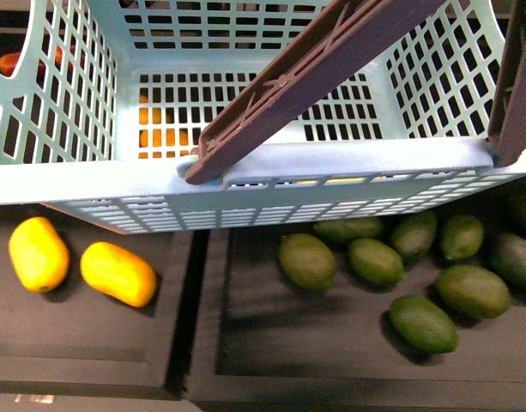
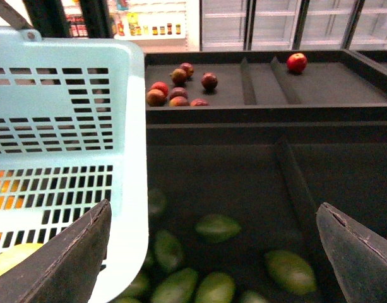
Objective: Pick lemon and mango into basket
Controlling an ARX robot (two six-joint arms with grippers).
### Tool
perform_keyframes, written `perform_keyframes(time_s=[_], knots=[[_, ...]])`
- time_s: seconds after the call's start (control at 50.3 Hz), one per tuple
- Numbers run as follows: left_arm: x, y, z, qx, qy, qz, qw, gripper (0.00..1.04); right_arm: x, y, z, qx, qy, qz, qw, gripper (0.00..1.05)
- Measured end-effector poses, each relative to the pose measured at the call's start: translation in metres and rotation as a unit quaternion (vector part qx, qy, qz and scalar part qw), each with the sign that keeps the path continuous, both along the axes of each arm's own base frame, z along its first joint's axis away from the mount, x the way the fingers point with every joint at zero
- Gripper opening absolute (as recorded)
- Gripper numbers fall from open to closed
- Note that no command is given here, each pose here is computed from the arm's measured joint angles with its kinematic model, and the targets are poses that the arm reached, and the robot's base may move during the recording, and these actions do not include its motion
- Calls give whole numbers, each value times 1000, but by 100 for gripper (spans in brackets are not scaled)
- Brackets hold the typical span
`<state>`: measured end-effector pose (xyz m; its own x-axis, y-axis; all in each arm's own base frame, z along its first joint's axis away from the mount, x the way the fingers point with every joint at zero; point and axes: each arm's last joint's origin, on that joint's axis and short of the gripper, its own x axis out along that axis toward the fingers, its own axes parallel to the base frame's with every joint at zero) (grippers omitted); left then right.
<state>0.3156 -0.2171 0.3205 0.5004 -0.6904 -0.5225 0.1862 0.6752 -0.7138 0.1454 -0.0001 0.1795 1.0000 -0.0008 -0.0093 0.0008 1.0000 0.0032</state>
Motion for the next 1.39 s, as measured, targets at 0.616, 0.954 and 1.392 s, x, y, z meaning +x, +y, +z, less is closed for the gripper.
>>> perform_keyframes(time_s=[0.616,0.954,1.392], knots=[[0,0,0,0,0,0,1000,4,0,0,0,0,0,0,1000,96],[0,0,0,1,-1,1,1000,4,0,0,0,0,-1,0,1000,96],[0,0,0,-1,1,-1,1000,4,0,0,0,0,0,0,1000,96]])
